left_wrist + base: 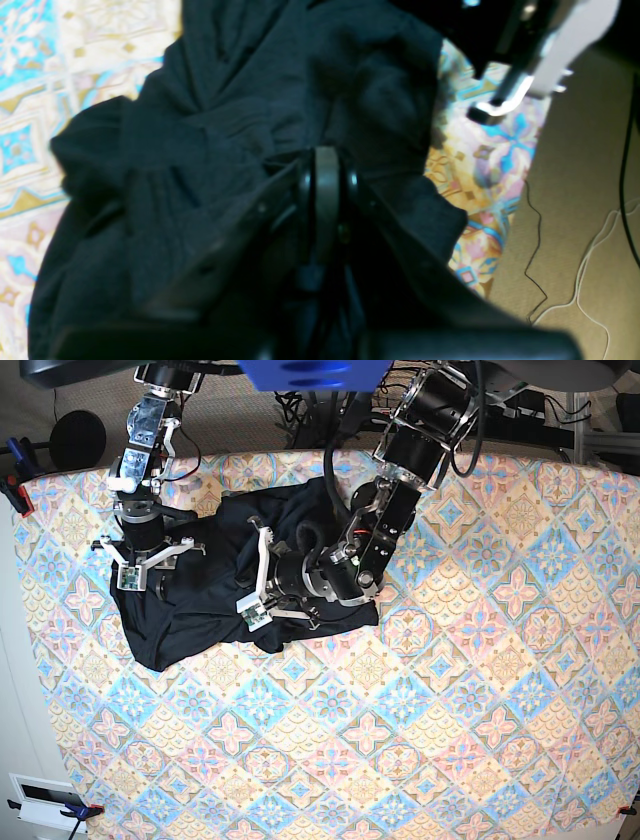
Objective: Layout the t-shirt on the table in an organized manner, then fold the t-shirt properly
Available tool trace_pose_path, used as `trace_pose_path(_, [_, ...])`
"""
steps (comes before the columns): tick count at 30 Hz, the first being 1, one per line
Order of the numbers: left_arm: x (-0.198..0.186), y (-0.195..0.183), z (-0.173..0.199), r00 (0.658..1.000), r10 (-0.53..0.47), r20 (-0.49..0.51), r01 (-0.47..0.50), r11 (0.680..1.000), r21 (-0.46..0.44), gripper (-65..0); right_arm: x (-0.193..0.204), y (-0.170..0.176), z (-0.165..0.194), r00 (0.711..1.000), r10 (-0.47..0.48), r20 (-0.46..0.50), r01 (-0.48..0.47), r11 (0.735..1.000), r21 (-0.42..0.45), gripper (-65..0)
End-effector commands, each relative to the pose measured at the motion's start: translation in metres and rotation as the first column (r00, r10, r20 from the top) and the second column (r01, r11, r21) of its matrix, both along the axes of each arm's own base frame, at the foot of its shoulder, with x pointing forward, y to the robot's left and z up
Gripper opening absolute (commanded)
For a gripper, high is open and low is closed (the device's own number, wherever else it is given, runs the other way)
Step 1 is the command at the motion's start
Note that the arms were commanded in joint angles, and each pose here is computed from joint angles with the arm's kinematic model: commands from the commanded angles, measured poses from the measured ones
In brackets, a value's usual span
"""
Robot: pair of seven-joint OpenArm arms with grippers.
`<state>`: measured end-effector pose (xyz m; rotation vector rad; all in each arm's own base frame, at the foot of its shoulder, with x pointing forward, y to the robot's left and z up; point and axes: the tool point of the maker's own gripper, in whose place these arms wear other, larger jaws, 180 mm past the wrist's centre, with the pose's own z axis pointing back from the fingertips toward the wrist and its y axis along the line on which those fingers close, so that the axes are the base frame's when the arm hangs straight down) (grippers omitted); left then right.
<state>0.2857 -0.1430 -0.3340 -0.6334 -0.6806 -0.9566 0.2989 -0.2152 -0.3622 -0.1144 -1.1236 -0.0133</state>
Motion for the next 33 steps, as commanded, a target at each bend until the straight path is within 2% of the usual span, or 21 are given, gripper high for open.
trace_pose_path(1, [0.005,-0.011,0.017,1.0,-0.006,0.026,0.007,0.999,-0.05,-65.0,0.007,-0.002,0.015,0.998,0.003,0.056,-0.002,1.0,-0.009,-45.7])
trace_pose_path(4, [0.008,-0.01,0.01,0.999,0.002,0.044,-0.002,1.0,0.0,-65.0,0.007,-0.002,0.014,0.999,0.003,0.054,-0.002,1.0,-0.009,-45.7])
trace_pose_path(6, [0.009,-0.005,0.0,0.997,-0.005,0.081,-0.002,0.996,0.085,-65.0,0.007,-0.002,0.014,0.999,0.003,0.054,-0.002,1.0,-0.009,-45.7])
trace_pose_path(8, [0.009,0.004,-0.015,0.994,-0.001,0.108,-0.023,0.974,0.224,-65.0,0.007,-0.002,0.014,0.999,0.003,0.054,-0.002,1.0,-0.009,-45.7])
trace_pose_path(10, [0.007,0.007,-0.026,0.991,0.005,0.134,-0.048,0.946,0.32,-65.0,0.008,-0.002,0.015,0.998,0.003,0.056,-0.002,1.0,-0.009,-45.7])
trace_pose_path(12, [0.003,0.003,-0.028,0.988,-0.002,0.153,-0.05,0.939,0.339,-65.0,0.008,-0.002,0.015,0.998,0.002,0.056,-0.002,1.0,-0.007,-45.7])
trace_pose_path(15, [-0.003,-0.004,-0.025,0.992,-0.005,0.129,-0.033,0.956,0.293,-65.0,0.008,-0.002,0.015,0.998,0.002,0.057,-0.002,1.0,-0.007,-45.7])
trace_pose_path(17, [-0.005,-0.02,0.001,0.99,0.001,0.143,-0.024,0.987,0.16,-65.0,0.008,-0.002,0.015,0.998,0.002,0.057,-0.002,1.0,-0.007,-45.7])
trace_pose_path(19, [-0.007,-0.024,0.022,0.992,0.04,0.123,-0.045,0.998,0.032,-65.0,0.008,-0.001,0.015,0.998,0.004,0.057,-0.003,1.0,-0.007,-45.7])
trace_pose_path(22, [0.001,-0.01,0.055,0.989,0.13,0.073,-0.117,0.981,-0.157,-65.0,0.008,-0.001,0.015,0.998,0.003,0.057,-0.003,1.0,-0.005,-45.7])
trace_pose_path(26, [0.017,0.022,0.069,0.975,0.221,-0.022,-0.218,0.933,-0.287,-65.0,0.008,0.0,0.015,0.998,0.003,0.058,-0.003,1.0,-0.002,-45.7])
trace_pose_path(28, [0.022,0.043,0.057,0.969,0.244,-0.049,-0.248,0.938,-0.242,-65.0,0.008,0.0,0.015,0.998,0.003,0.058,-0.003,1.0,-0.002,-45.7])
trace_pose_path(30, [0.024,0.069,0.04,0.96,0.27,-0.073,-0.278,0.949,-0.15,-65.0,0.008,0.0,0.015,0.998,0.003,0.058,-0.003,1.0,-0.002,-45.7])
trace_pose_path(33, [0.024,0.106,0.018,0.936,0.333,-0.115,-0.341,0.938,-0.058,-65.0,0.01,0.005,0.015,0.998,0.016,0.059,-0.016,1.0,0.002,-45.7])
